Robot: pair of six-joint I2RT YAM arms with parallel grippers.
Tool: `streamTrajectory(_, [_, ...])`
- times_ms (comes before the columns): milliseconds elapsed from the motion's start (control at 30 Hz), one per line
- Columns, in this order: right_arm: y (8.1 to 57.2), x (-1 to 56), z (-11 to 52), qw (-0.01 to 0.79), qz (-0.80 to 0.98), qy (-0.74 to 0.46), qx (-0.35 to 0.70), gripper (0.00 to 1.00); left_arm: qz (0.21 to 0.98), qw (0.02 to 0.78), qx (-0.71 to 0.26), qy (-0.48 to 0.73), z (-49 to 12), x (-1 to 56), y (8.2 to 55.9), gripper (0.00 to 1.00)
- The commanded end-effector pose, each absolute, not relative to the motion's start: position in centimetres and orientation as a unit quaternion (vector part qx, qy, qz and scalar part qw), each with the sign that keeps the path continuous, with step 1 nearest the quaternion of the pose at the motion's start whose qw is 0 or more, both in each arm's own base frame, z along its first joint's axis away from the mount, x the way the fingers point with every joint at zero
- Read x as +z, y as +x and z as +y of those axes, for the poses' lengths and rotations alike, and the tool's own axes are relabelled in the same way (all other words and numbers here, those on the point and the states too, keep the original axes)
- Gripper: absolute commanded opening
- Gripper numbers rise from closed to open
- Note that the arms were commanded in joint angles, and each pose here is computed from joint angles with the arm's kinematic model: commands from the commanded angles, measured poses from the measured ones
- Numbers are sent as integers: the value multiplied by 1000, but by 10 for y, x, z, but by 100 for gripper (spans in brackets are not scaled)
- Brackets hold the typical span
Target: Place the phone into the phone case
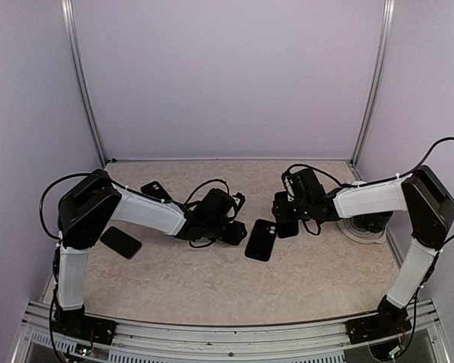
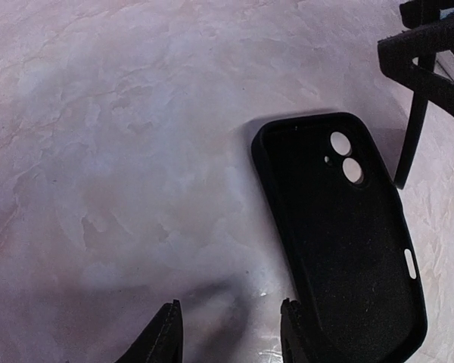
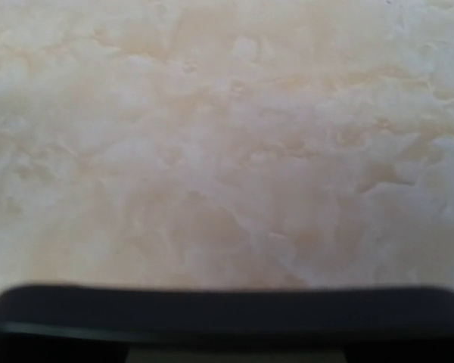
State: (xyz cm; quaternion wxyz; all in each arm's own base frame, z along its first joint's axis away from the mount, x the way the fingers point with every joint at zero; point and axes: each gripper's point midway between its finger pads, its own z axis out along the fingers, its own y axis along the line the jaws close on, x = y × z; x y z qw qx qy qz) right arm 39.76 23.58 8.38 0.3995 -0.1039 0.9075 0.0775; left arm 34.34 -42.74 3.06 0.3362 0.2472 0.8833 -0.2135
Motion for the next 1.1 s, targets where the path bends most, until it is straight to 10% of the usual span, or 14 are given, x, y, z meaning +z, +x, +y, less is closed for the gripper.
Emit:
streamTrajectory(0, [415, 100, 235, 435, 893, -91, 67, 26, 892, 305, -183, 279, -424, 14, 330, 44])
streamTrajectory(567, [416, 89, 278, 426, 887, -134, 115, 24, 844, 247, -256, 401, -461, 9, 258, 46])
streamTrajectory(1067, [389, 181, 283, 481, 856, -152, 114, 22, 820, 355, -358, 271, -424, 111, 305, 47])
